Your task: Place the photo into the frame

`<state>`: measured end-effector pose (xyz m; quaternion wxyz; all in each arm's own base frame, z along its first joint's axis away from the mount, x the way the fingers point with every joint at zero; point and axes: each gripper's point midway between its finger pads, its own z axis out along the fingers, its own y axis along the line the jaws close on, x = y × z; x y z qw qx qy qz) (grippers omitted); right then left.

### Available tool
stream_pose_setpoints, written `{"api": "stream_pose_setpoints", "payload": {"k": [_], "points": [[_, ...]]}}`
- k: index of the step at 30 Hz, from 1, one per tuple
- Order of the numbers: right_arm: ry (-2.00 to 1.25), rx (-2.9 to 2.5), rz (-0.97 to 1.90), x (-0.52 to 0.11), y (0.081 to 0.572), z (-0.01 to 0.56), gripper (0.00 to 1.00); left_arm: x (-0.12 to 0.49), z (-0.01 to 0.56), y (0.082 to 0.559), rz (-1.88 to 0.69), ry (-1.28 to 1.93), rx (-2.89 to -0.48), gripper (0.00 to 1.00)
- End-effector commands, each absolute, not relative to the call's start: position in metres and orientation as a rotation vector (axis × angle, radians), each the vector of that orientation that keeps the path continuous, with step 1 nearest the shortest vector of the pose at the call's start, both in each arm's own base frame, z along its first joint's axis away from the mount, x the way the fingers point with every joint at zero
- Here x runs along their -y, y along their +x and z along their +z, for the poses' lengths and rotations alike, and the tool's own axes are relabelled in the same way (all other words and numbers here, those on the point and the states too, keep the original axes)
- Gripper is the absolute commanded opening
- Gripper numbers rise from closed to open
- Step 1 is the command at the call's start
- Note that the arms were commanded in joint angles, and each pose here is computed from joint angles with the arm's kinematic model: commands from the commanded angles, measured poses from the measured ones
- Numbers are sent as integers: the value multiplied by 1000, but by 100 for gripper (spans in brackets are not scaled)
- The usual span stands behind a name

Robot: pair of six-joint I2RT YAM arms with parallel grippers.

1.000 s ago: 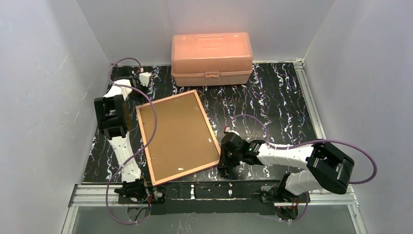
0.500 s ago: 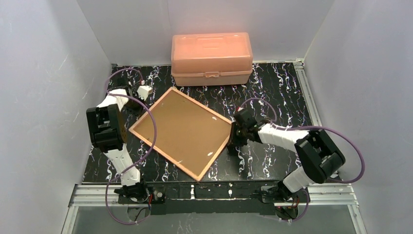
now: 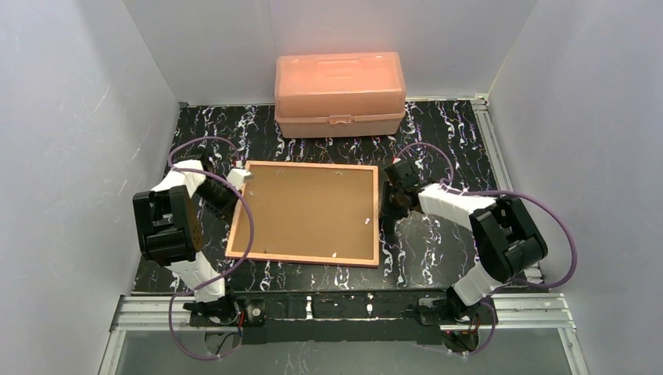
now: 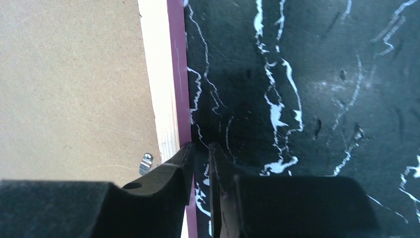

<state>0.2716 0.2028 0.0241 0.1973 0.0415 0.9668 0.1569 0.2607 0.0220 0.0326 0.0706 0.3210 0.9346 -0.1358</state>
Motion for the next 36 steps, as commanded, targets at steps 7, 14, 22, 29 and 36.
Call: {"api": "stream_pose_setpoints", "payload": {"k": [7, 14, 22, 29, 36], "points": [[113, -2656, 645, -208, 229, 64, 27, 63, 64, 231, -950, 911, -2653, 2], [171, -2523, 477, -173, 239, 109, 36, 54, 89, 267, -857, 792, -2634, 1], [113, -2437, 544, -194, 266, 147, 46, -36, 104, 356, -422, 464, -2644, 2], [82, -2386, 640, -210, 275, 161, 67, -56, 43, 368, -330, 340, -2795, 1], [55, -2377, 741, -226, 277, 155, 99, -27, 19, 357, -404, 406, -2861, 2]]}}
